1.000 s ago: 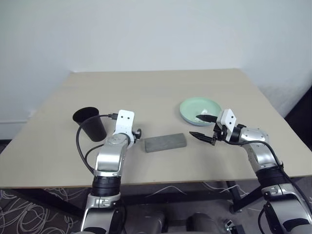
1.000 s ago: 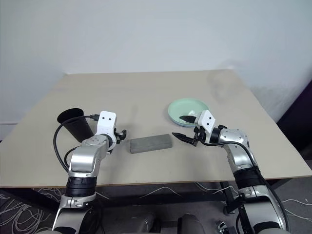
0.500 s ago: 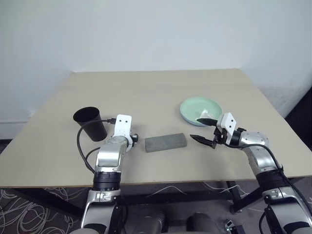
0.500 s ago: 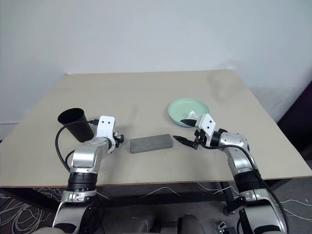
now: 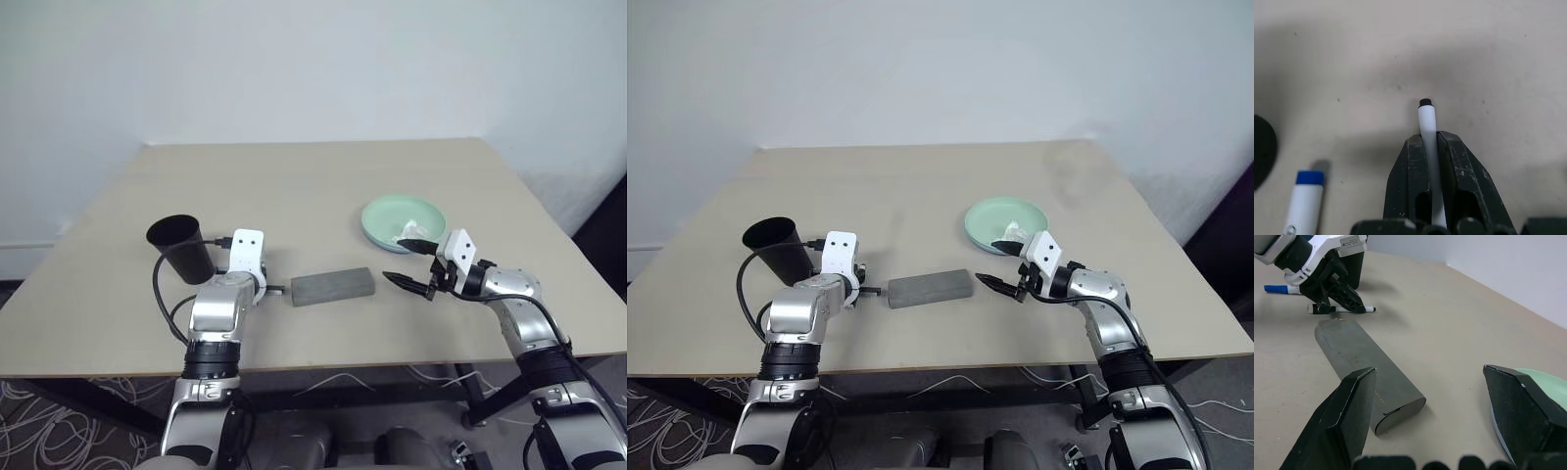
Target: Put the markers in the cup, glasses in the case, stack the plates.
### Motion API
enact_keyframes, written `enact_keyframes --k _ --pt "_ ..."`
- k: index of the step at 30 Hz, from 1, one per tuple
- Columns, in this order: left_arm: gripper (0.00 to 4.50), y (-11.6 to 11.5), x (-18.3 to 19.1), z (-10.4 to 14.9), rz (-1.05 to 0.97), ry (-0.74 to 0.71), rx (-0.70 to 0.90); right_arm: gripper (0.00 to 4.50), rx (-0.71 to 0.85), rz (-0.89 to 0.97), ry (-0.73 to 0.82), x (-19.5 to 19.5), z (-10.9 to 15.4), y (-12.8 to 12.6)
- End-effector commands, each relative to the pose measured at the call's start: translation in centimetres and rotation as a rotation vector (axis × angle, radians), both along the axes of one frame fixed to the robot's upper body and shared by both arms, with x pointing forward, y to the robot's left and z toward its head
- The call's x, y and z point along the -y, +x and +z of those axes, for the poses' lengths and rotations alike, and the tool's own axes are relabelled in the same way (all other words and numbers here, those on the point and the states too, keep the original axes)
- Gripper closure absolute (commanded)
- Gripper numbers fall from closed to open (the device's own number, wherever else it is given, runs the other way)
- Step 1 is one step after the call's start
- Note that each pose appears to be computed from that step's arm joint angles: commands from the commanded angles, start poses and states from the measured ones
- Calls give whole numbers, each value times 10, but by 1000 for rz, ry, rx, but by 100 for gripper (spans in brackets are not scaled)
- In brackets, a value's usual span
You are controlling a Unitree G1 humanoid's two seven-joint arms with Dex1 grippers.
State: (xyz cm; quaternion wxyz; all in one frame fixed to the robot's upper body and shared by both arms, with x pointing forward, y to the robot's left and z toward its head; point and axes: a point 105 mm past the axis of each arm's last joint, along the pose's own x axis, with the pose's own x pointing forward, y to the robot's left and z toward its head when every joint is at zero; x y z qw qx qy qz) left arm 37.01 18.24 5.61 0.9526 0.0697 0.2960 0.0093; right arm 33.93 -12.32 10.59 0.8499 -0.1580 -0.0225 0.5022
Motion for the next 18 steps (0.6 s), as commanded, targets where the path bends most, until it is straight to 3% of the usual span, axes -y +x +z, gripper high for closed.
enact_keyframes --k 1,6,10,18 --pt "445 25 3 64 -85 98 325 71 71 2 1 0 20 3" --pt "445 30 6 118 -144 153 651 71 74 3 1 -2 22 4" --pt "445 29 -15 146 -59 253 824 71 75 1 -1 -1 22 4" --pt "445 26 -65 170 108 417 982 71 73 -4 -2 1 21 3"
